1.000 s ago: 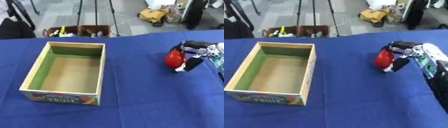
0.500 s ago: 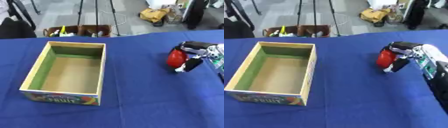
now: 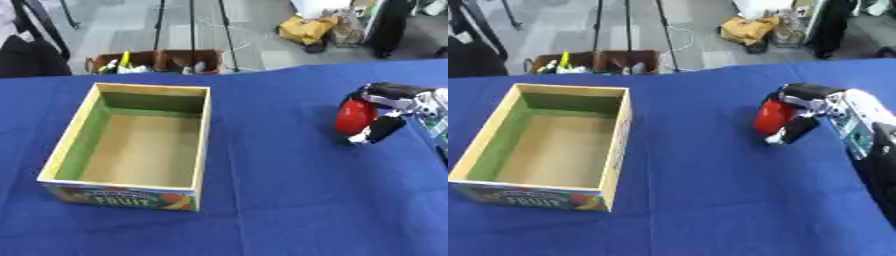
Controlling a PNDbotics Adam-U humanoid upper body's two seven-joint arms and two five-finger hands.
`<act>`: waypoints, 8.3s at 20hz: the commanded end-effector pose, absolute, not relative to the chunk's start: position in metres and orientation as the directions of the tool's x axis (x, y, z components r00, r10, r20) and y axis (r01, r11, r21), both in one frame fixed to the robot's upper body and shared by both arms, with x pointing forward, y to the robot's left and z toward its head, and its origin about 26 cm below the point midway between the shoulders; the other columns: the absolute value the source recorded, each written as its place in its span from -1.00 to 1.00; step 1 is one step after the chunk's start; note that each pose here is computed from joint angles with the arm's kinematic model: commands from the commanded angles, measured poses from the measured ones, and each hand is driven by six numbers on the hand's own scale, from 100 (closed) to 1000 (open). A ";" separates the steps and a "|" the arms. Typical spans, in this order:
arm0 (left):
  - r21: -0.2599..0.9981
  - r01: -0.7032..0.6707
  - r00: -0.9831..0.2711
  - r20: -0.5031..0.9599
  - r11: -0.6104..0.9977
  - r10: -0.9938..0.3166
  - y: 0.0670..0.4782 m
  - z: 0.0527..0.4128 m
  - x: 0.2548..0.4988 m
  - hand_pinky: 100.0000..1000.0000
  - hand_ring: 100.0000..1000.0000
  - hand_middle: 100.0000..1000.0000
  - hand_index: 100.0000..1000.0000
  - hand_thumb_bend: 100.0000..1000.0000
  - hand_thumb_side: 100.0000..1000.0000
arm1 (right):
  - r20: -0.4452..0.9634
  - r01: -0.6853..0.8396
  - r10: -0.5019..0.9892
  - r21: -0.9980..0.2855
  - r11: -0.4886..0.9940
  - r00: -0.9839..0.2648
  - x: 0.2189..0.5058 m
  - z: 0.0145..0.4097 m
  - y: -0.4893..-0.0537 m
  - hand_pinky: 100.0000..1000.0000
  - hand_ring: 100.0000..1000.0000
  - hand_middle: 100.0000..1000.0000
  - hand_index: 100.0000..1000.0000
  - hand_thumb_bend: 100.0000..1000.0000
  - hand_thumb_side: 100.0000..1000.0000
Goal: Pick up objects on the table and place them in the box.
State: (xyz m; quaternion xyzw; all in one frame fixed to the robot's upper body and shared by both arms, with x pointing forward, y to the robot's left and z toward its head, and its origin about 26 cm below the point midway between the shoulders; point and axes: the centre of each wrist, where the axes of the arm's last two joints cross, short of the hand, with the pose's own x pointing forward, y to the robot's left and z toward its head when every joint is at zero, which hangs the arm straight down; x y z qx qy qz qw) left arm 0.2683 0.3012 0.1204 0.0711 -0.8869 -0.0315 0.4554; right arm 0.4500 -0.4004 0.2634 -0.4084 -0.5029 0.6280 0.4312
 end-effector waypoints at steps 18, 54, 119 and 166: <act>0.129 -0.095 -0.592 0.790 0.987 -0.160 0.301 0.127 0.267 -0.43 -0.34 -0.21 0.08 -1.00 0.70 | -0.056 -0.056 0.954 -0.996 -0.076 -0.293 0.442 0.280 -0.410 -0.23 0.06 -0.09 0.47 -0.98 -0.02; 0.128 -0.092 -0.589 0.793 0.987 -0.158 0.302 0.130 0.268 -0.44 -0.34 -0.22 0.06 -1.00 0.70 | -0.056 0.111 0.934 -0.994 -0.018 -0.353 0.439 0.313 -0.388 -0.36 -0.04 -0.22 -0.04 -1.00 -0.78; 0.128 -0.095 -0.595 0.787 0.987 -0.160 0.305 0.144 0.274 -0.43 -0.34 -0.21 0.06 -1.00 0.70 | -0.171 0.217 0.683 -0.976 -0.019 -0.710 0.470 0.327 -0.141 -0.37 -0.05 -0.20 -0.21 -1.00 -0.59; 0.124 -0.086 -0.591 0.792 0.989 -0.151 0.304 0.144 0.274 -0.43 -0.35 -0.21 0.06 -1.00 0.69 | -0.498 0.186 0.595 -0.841 -0.508 -0.631 0.489 0.283 -0.129 0.32 0.64 0.66 0.58 -0.59 -0.33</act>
